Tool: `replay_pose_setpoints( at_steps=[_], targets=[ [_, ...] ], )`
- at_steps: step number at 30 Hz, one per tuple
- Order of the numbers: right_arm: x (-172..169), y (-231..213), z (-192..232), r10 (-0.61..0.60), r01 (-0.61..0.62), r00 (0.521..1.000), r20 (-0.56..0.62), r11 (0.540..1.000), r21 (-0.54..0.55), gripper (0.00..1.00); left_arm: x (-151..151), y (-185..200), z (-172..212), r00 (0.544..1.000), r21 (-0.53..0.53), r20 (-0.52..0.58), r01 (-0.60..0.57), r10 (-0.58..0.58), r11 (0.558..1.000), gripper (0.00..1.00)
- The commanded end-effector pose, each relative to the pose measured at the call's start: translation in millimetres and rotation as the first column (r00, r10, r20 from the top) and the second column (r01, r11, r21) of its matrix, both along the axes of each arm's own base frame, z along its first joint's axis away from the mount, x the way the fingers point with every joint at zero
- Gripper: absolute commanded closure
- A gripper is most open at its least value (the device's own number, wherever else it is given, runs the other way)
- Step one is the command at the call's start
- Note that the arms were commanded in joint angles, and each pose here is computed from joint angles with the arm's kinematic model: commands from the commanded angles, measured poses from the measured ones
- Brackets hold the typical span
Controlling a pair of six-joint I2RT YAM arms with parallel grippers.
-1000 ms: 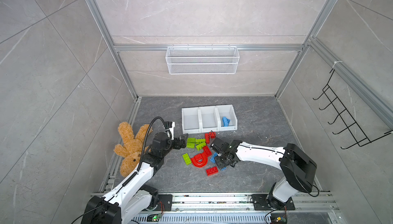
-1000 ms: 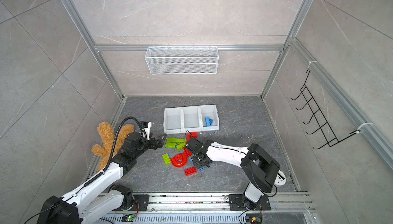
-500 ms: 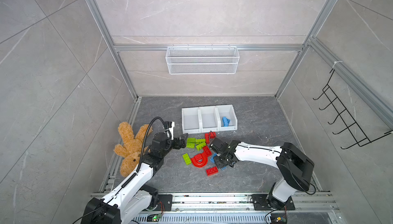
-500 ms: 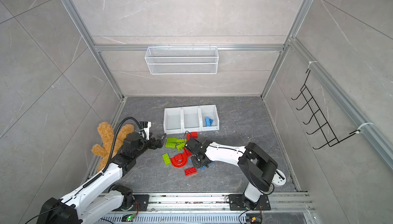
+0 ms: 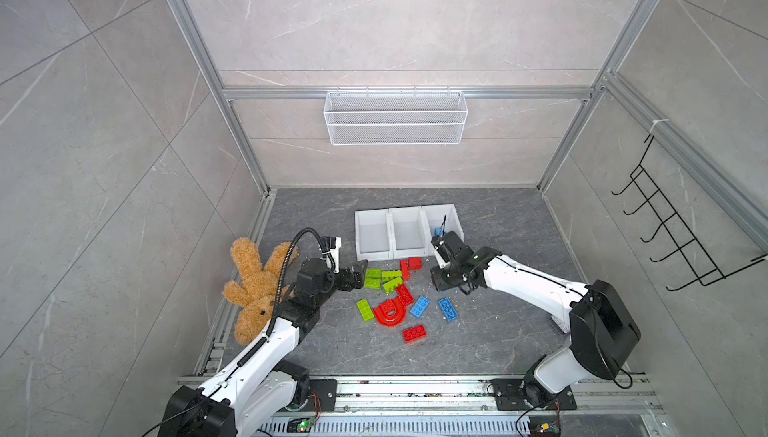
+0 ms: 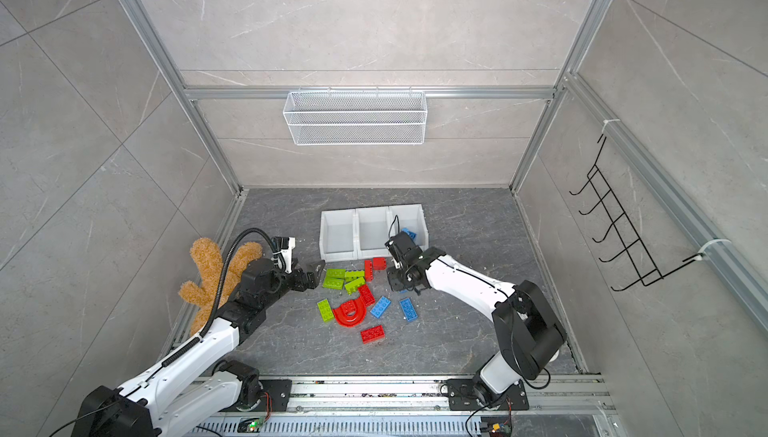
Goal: Sort the legos into containers by color
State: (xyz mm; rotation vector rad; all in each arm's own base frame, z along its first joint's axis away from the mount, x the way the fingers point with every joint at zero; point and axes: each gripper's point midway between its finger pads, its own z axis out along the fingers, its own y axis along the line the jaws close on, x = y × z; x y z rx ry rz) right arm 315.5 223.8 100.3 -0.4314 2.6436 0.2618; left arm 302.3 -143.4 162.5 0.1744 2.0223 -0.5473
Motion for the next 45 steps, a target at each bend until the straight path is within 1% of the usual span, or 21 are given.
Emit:
replay_pose_setpoints(
  at_steps=[1,8,11,13,19,24,31,35,37,42,43,45],
  targets=[
    [34.9,4.0,15.6,0.02,-0.023,0.997,0.071,0.999,0.032,0.74,1.1,-2.2,10.6,0.999,-0.012,0.037,0.014,-0.013,1.0,0.0],
    [104.2,-16.0,18.6,-0.1,0.079,0.982,0.16,0.988,0.132,0.74,-0.8,-3.7,14.4,0.999,-0.025,0.047,0.024,-0.023,0.999,0.0],
    [124.7,-18.6,22.6,-0.129,0.093,0.97,0.205,0.981,0.173,0.74,-0.9,-2.1,13.2,0.999,-0.021,0.052,0.017,-0.016,1.0,0.0],
    [134.7,-14.0,22.8,-0.126,0.084,0.971,0.203,0.975,0.206,0.74,-0.7,-2.7,12.1,0.999,-0.024,0.051,0.019,-0.018,1.0,0.0],
    [156.7,-6.4,19.6,-0.135,0.086,0.968,0.213,0.971,0.221,0.74,0.9,-5.8,9.0,0.999,-0.019,0.039,0.034,-0.033,0.999,0.0],
    [173.7,-13.0,12.9,-0.169,0.122,0.963,0.212,0.969,0.216,0.73,0.2,-4.1,10.9,0.998,-0.016,0.049,0.028,-0.027,0.999,0.0],
    [182.4,-14.8,-4.1,-0.177,0.137,0.969,0.175,0.966,0.221,0.71,1.4,-4.3,9.0,0.999,-0.013,0.044,0.027,-0.026,1.0,0.0],
    [182.2,-12.8,-11.9,-0.172,0.136,0.973,0.156,0.966,0.219,0.66,1.9,-4.6,6.9,0.999,-0.011,0.038,0.027,-0.027,1.0,0.0],
    [182.3,-14.3,-12.9,-0.172,0.137,0.973,0.156,0.968,0.21,0.6,1.9,-4.7,7.1,0.999,-0.011,0.038,0.027,-0.027,1.0,0.0],
    [182.6,-18.6,-1.9,-0.172,0.14,0.971,0.166,0.972,0.188,0.41,1.3,-4.2,8.9,0.999,-0.011,0.041,0.027,-0.027,1.0,0.0],
    [182.5,-19.5,2.6,-0.172,0.14,0.97,0.17,0.973,0.183,0.39,1.2,-4.3,9.8,0.999,-0.013,0.042,0.027,-0.026,1.0,0.0],
    [180.9,-20.8,12.6,-0.17,0.137,0.969,0.181,0.974,0.182,0.38,0.8,-4.2,10.2,0.999,-0.014,0.044,0.027,-0.027,1.0,0.0]
  ],
)
